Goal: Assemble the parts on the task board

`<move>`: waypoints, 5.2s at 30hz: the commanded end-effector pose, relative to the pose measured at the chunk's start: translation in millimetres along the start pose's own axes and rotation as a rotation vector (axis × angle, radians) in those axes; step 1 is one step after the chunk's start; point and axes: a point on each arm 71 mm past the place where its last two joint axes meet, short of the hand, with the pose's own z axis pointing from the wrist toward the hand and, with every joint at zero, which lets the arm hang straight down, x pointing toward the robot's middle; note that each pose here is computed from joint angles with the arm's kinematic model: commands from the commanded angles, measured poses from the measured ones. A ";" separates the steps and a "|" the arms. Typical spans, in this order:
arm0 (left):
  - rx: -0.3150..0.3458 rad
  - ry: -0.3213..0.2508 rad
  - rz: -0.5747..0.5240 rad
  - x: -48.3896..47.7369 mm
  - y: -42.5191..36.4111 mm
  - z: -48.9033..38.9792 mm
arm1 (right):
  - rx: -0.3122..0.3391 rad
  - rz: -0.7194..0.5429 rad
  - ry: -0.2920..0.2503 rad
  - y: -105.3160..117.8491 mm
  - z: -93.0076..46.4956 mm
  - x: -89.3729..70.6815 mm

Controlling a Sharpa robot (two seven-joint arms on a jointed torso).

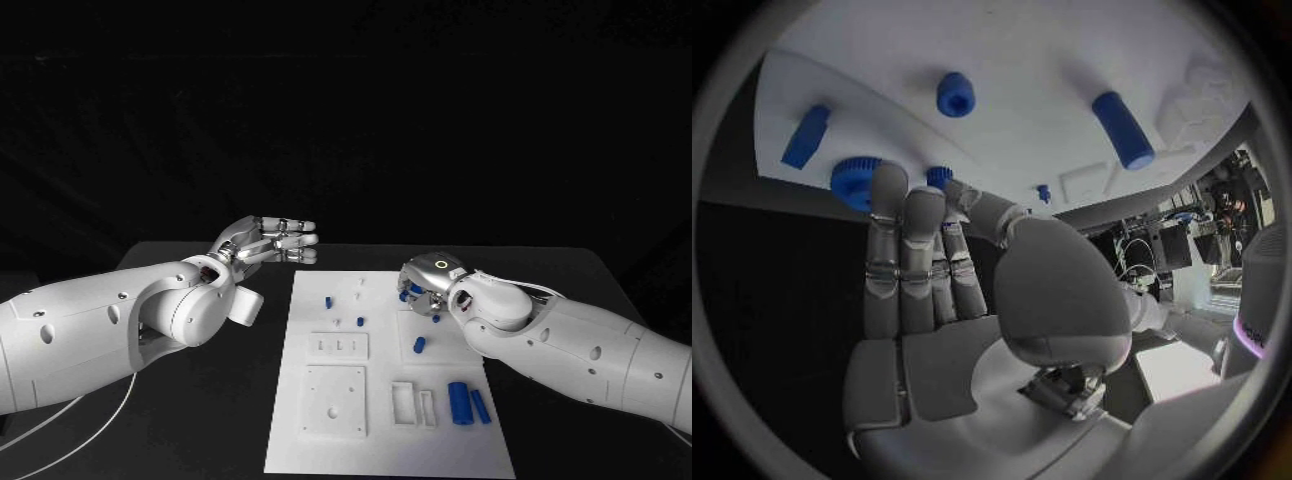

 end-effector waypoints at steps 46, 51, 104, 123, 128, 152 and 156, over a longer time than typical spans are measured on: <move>-0.009 0.015 0.000 -0.1 -0.5 1.6 | 0.032 -0.041 -0.008 6.1 1.0 -0.6; -0.010 0.013 0.001 -1.0 -0.3 1.7 | 0.033 -0.033 -0.035 10.9 -0.8 -6.0; 0.000 0.029 0.002 5.1 -4.8 8.0 | -0.010 -0.002 -0.189 53.2 46.1 -26.3; 0.000 0.028 0.002 4.7 -5.1 8.2 | 0.004 -0.014 -0.159 49.9 47.8 -21.5; 0.000 0.030 0.002 5.2 -5.5 8.4 | 0.006 -0.014 -0.154 49.7 49.0 -20.0; 0.002 0.028 0.005 4.6 -6.7 9.0 | 0.014 0.026 -0.163 45.9 51.0 -16.6; 0.002 0.022 0.006 3.5 -6.7 8.8 | 0.012 0.041 -0.187 45.0 47.6 -19.2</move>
